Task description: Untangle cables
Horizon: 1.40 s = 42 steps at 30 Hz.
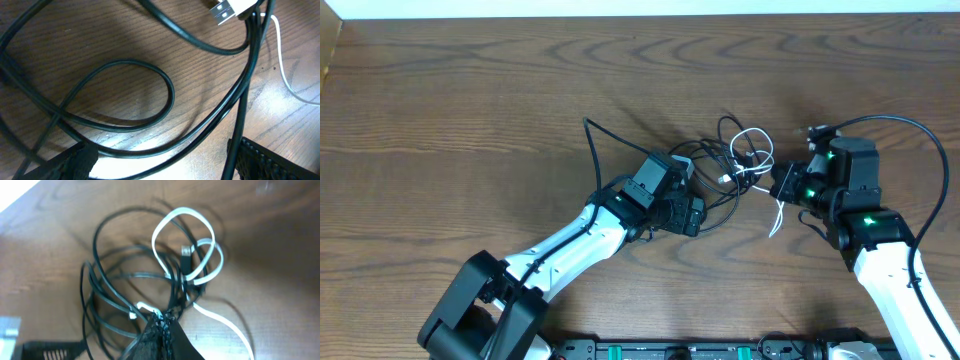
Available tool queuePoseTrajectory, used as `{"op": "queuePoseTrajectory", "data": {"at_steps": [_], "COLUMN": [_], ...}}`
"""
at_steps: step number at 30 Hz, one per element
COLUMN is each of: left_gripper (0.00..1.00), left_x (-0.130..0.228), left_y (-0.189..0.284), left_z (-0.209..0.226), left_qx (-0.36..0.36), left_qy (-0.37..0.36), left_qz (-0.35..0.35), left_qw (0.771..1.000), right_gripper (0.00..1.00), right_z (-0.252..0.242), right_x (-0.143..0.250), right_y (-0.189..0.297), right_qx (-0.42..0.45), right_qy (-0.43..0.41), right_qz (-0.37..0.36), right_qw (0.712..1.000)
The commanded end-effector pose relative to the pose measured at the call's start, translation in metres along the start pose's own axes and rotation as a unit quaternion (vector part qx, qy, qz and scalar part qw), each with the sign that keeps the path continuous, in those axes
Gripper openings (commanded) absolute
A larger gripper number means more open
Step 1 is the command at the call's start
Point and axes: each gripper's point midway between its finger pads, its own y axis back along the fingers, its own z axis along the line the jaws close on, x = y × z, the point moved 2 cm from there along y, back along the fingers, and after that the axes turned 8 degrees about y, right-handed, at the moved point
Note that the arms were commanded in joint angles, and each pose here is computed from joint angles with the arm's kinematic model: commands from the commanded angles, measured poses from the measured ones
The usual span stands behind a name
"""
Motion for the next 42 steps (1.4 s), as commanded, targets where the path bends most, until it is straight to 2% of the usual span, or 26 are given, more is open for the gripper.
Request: {"op": "queuePoseTrajectory", "data": {"at_steps": [1, 5, 7, 15, 18, 22, 26, 31, 34, 38, 42], "left_gripper": [0.89, 0.89, 0.89, 0.89, 0.89, 0.89, 0.89, 0.89, 0.89, 0.89, 0.89], "left_x": [-0.002, -0.002, -0.002, -0.002, -0.002, -0.002, -0.002, -0.002, -0.002, -0.002, -0.002], "left_y": [0.002, 0.002, 0.002, 0.002, 0.002, 0.002, 0.002, 0.002, 0.002, 0.002, 0.002], "left_z": [0.002, 0.002, 0.002, 0.002, 0.002, 0.002, 0.002, 0.002, 0.002, 0.002, 0.002], "left_qx": [-0.007, -0.007, -0.007, -0.007, -0.007, -0.007, -0.007, -0.007, -0.007, -0.007, -0.007], "left_qy": [-0.004, -0.004, -0.004, -0.004, -0.004, -0.004, -0.004, -0.004, -0.004, -0.004, -0.004], "left_qz": [-0.007, -0.007, -0.007, -0.007, -0.007, -0.007, -0.007, -0.007, -0.007, -0.007, -0.007], "left_qw": [1.0, 1.0, 1.0, 1.0, 1.0, 1.0, 1.0, 1.0, 1.0, 1.0, 1.0], "right_gripper": [0.01, 0.01, 0.01, 0.03, 0.01, 0.01, 0.01, 0.01, 0.01, 0.01, 0.01], "right_z": [-0.002, 0.021, 0.018, -0.017, -0.026, -0.022, -0.004, 0.024, 0.035, 0.04, 0.031], "right_x": [-0.013, -0.007, -0.002, 0.029, 0.029, 0.015, -0.017, -0.061, -0.074, -0.075, -0.062], "right_y": [0.0, -0.008, -0.016, -0.061, -0.074, -0.072, -0.052, -0.003, 0.026, 0.042, 0.028], "right_qx": [0.01, -0.057, -0.043, 0.004, 0.021, 0.026, 0.015, 0.0, -0.004, -0.006, 0.0], "right_qy": [0.031, 0.187, 0.238, 0.259, 0.258, 0.236, 0.221, 0.235, 0.242, 0.244, 0.238], "right_qz": [-0.028, -0.016, -0.005, 0.078, 0.078, 0.048, -0.024, -0.138, -0.184, -0.196, -0.157], "right_qw": [0.999, 0.981, 0.97, 0.963, 0.963, 0.97, 0.975, 0.962, 0.953, 0.95, 0.958]}}
